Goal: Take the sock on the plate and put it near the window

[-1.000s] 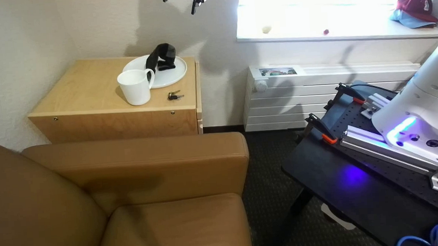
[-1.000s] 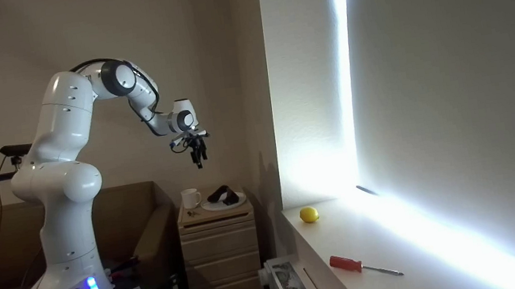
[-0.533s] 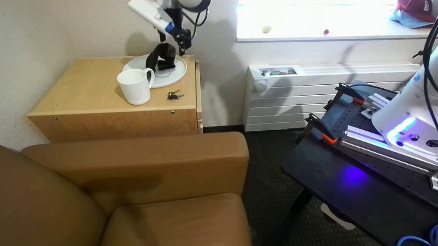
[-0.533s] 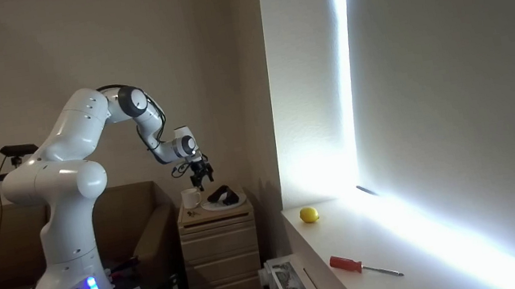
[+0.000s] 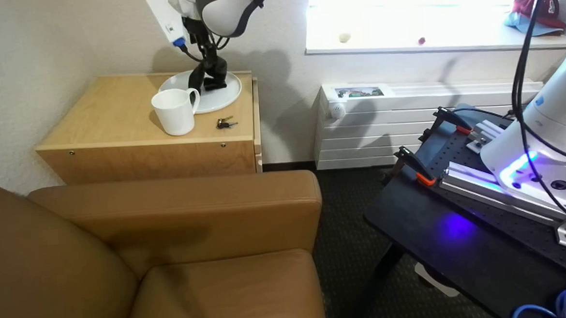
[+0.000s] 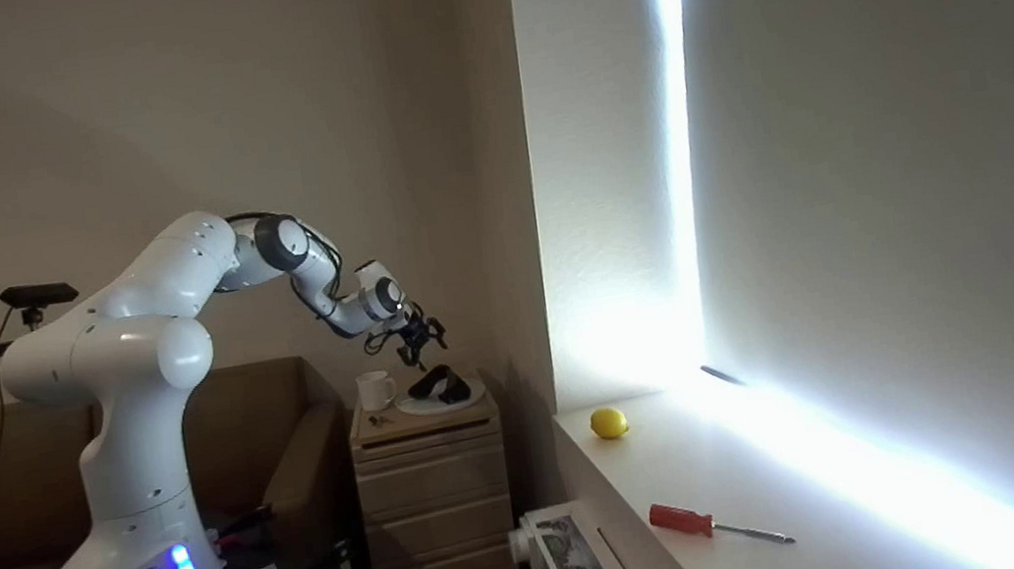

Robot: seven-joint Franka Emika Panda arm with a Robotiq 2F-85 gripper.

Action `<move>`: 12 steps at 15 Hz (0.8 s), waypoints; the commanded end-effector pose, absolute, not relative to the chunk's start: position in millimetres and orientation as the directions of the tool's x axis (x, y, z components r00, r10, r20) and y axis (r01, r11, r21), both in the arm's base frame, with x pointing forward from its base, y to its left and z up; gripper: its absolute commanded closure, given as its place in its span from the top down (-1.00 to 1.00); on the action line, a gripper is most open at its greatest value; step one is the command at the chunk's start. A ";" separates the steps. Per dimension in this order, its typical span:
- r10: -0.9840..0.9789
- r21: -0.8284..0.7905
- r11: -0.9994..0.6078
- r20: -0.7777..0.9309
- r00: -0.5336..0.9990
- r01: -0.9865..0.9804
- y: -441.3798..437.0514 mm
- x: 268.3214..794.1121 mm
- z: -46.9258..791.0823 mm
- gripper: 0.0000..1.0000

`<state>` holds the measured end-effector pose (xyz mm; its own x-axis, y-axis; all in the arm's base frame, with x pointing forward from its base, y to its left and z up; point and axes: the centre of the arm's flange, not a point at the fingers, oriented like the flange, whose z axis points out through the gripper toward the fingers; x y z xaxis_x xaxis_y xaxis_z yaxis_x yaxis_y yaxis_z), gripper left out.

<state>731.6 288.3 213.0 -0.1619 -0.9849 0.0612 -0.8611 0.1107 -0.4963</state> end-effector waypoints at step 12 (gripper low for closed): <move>-0.970 -0.488 0.160 0.085 -0.230 -0.858 268.2 742.4 186.4 0.50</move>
<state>744.9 264.8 187.4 -0.2395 -0.9640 0.1156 -0.8401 0.1460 -0.5224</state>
